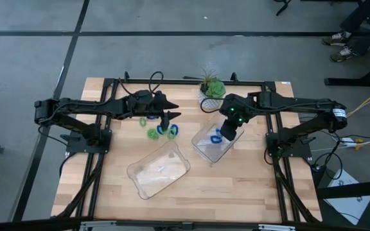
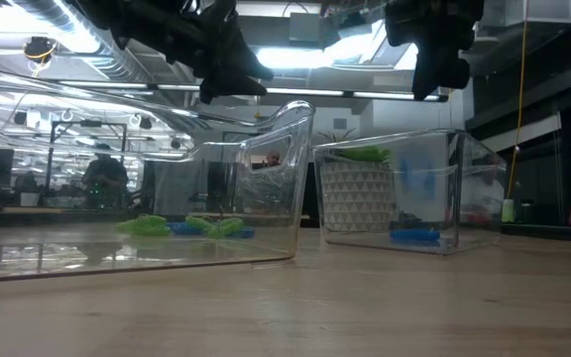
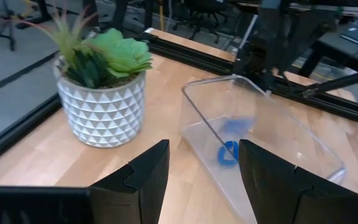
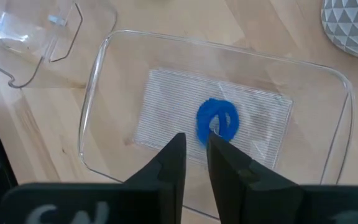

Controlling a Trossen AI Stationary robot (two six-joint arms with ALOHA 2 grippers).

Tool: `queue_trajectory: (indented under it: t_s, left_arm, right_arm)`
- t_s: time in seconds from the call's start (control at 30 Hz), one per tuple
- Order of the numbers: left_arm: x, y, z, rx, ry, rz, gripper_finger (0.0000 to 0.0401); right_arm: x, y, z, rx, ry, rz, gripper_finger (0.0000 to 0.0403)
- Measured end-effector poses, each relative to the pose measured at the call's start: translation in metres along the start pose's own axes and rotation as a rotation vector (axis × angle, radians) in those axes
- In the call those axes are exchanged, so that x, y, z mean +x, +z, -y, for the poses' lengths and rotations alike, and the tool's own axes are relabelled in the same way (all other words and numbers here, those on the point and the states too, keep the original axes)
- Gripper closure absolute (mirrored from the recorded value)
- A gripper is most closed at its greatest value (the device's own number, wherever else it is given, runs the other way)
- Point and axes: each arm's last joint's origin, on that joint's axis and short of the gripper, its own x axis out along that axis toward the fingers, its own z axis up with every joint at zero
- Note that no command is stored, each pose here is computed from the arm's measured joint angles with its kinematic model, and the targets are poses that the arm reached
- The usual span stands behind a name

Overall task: Sort spring keychains
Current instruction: Put the blue spring keychain into the top transparent bin, then put the green spring keychain into the bottom transparent bin

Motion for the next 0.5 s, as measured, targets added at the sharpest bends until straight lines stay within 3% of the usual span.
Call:
queue_trajectory:
  t_s: [0.13, 0.5]
  left_arm:
    - [0.0, -0.0004, 0.0014, -0.001, -0.041, -0.01, 0.0215]
    - [-0.0001, -0.0049, 0.0002, -0.053, -0.029, -0.057, 0.0218]
  right_arm:
    - [0.0001, 0.0, 0.0, 0.036, 0.0, 0.0, 0.0336]
    - [0.0001, 0.0, 0.0, 0.051, 0.001, -0.001, 0.0336]
